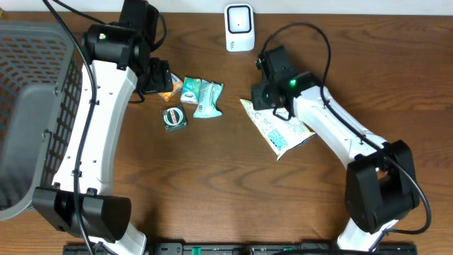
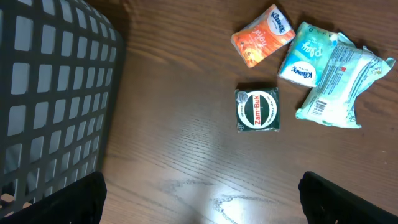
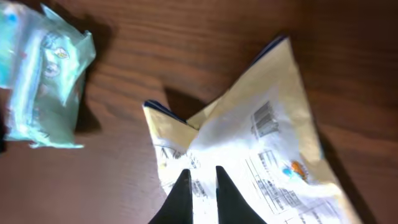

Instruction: Scan the item barcode

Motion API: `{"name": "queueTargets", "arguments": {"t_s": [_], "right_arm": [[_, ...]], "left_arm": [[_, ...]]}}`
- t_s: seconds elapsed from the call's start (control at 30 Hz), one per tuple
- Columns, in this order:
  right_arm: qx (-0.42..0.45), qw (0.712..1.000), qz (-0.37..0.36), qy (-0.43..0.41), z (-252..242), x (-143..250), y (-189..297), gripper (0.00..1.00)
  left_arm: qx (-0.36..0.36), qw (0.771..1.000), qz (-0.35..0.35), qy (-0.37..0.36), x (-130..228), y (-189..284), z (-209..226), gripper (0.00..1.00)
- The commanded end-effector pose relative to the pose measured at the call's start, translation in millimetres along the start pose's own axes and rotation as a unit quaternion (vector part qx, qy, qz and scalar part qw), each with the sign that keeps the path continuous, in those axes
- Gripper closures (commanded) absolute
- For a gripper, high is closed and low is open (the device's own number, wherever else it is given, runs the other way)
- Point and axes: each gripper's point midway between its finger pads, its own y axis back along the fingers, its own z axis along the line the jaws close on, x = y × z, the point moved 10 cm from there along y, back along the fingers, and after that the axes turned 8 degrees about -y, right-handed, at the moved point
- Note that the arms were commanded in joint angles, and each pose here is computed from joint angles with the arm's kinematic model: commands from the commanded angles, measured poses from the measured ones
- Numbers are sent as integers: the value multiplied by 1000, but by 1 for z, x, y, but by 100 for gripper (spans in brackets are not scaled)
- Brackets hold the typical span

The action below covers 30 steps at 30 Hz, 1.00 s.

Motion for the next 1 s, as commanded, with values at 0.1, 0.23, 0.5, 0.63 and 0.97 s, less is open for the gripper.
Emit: {"name": "queueTargets", "arguments": {"t_s": [0.1,0.23,0.5,0.63,0.97], "right_arm": [[-5,1000,16,-17,-10,28,-63,87],[-61,998,9,-14,0,23,-73,85],[-86,996,-12,10,23,-33,-26,90],[-60,997,28,41,20,-51,15,90],[35,977,201,67,-7,0,22,98]], "left_arm": [[-9,1000,4,-6,0,-3,1,2],[-9,1000,4,-6,0,-3,1,3],[-9,1000,4,-6,0,-3,1,2],[-9,1000,4,-6,0,-3,1,3],[-9,1000,4,-6,-1,-3,1,2]]}}
